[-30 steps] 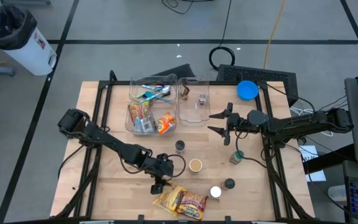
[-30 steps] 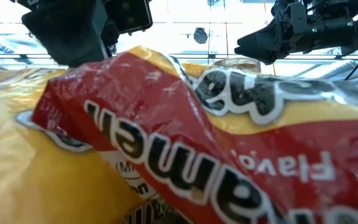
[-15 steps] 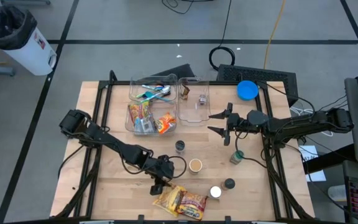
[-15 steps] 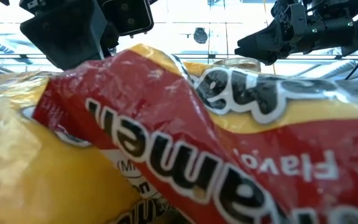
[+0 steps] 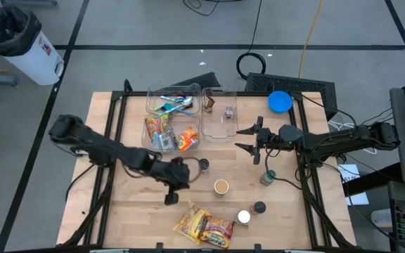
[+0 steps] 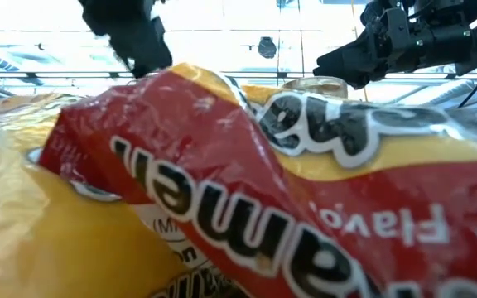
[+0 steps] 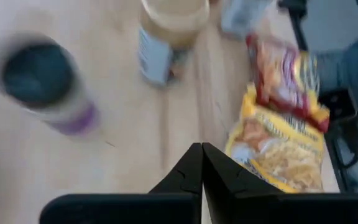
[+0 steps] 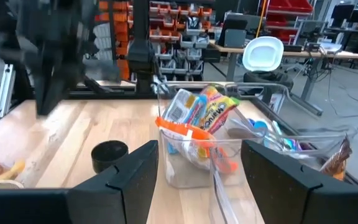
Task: Pick & Place Food Item
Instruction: Put the yellow noodle pack into the bottom left transparent bin
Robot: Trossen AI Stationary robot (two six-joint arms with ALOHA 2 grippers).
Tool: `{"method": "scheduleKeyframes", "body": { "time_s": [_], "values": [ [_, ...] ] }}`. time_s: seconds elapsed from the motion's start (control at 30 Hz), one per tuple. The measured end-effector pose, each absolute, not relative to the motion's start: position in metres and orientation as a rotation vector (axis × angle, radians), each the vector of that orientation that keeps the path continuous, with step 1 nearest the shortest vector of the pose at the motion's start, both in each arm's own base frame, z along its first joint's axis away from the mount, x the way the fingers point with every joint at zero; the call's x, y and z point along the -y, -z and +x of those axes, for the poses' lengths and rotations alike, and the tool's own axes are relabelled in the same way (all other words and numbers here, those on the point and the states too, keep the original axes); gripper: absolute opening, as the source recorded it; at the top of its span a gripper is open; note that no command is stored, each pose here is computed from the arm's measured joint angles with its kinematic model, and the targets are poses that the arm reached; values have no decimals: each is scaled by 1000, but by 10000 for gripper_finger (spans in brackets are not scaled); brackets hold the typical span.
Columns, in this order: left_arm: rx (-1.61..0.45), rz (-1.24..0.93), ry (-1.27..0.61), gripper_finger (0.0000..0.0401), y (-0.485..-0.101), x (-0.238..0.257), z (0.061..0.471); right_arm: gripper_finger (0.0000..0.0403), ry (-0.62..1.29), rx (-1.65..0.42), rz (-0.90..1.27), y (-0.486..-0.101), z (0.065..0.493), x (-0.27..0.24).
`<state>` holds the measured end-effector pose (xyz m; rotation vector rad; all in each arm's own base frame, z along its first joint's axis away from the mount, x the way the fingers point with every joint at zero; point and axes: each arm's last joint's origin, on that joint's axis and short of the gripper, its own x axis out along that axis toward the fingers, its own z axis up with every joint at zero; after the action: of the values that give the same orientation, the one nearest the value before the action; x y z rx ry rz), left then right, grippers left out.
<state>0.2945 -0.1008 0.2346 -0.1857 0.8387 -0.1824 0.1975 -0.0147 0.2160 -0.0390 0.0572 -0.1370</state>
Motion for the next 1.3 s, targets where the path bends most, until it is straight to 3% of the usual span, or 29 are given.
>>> {"method": "scheduleKeyframes", "body": {
  "time_s": [0.13,0.27,0.5,0.7,0.9,1.1,1.3],
  "values": [
    [-731,-175,155,5,-264,94,280,224,137,-69,-40,-215,197,15],
    [-737,-174,115,23,-261,96,281,224,138,-71,-40,-215,197,15],
    [-840,-315,140,151,-211,107,314,224,138,-69,-42,-215,197,15],
    [-966,-411,298,273,-169,122,329,224,136,-75,-36,-214,197,15],
    [-972,-417,412,337,-155,132,335,224,137,-75,-19,-214,197,15],
    [-960,-342,440,327,-149,135,336,224,136,-73,-16,-214,197,15],
    [-937,-305,466,223,-152,133,337,224,136,-78,-12,-214,197,15]
  ]
}}
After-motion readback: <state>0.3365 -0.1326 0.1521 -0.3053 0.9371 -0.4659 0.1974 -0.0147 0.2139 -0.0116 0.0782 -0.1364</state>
